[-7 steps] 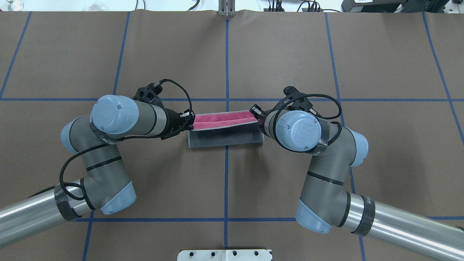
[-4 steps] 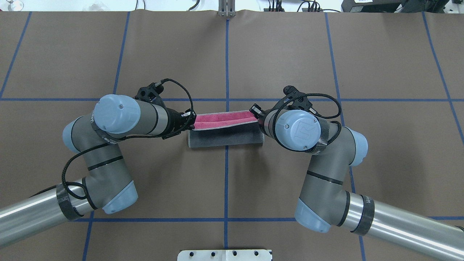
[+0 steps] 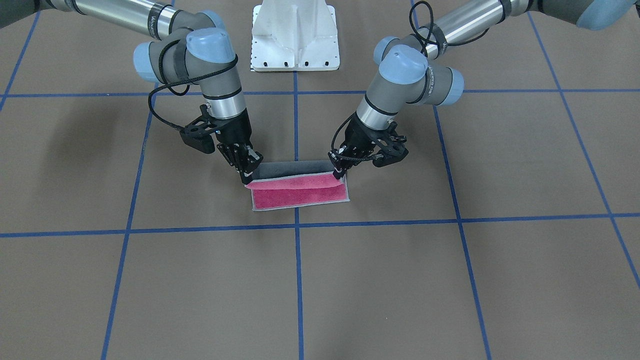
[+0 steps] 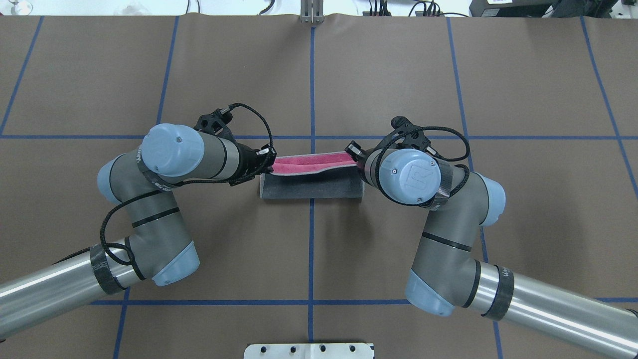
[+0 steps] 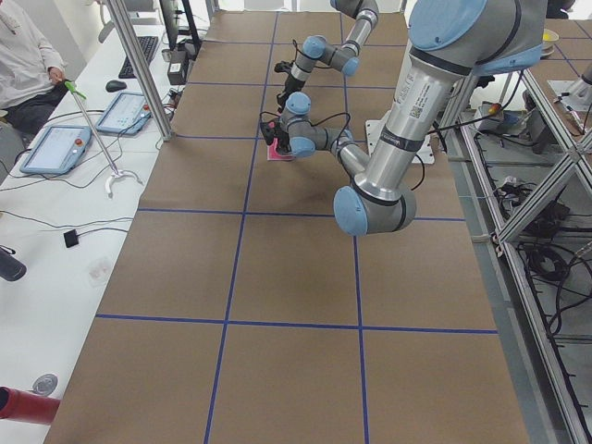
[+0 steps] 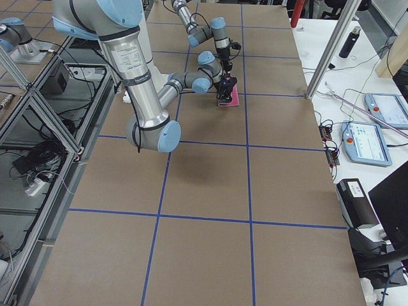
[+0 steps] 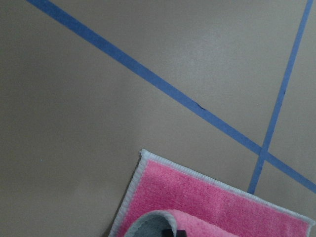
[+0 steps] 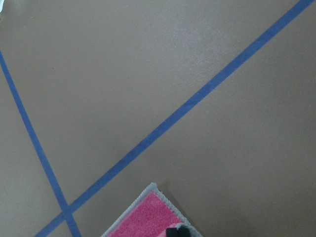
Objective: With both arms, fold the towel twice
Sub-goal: 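Lift both near corners and fold them over onto the far edge, then open both grippers, raise the right arm while the left moves to the strip end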
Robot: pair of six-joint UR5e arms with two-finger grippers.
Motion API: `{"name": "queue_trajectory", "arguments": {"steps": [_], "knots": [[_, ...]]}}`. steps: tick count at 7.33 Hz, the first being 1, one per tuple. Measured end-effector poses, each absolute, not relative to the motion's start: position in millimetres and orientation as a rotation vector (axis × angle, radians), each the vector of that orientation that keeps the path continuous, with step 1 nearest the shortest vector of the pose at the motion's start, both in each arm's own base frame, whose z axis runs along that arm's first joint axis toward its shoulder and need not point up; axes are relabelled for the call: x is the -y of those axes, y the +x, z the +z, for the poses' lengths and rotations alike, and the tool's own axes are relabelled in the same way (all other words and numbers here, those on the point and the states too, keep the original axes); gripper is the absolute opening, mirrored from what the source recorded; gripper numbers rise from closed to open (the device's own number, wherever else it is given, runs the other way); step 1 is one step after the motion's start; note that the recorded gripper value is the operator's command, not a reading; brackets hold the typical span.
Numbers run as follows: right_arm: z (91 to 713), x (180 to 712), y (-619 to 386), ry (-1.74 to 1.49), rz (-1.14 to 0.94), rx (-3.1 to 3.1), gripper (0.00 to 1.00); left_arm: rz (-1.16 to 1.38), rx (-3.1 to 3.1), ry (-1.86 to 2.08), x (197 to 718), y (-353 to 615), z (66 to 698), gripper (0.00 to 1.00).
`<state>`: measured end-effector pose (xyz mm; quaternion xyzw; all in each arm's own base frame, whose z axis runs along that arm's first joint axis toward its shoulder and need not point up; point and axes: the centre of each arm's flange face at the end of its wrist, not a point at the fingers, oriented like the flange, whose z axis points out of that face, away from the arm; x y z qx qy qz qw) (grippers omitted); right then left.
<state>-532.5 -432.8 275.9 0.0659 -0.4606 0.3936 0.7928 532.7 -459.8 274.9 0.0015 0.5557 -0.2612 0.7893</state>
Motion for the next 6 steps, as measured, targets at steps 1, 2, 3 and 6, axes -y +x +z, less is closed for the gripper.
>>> {"name": "queue_trajectory", "arguments": {"steps": [1,2,3,6], "knots": [[274,438,-534,0.143,0.852,0.990,0.95,-0.569,-1.197,0.005,463,530,275,0.70],[269,450,-541,0.140,0.861,0.983,0.98,-0.583,-1.196,0.008,469,526,276,0.80],[264,466,-548,0.128,0.868,0.974,0.98,-0.603,-1.196,0.014,478,518,277,0.82],[261,506,-523,0.098,0.795,0.962,0.99,-0.625,-1.200,0.022,493,503,277,0.92]]}}
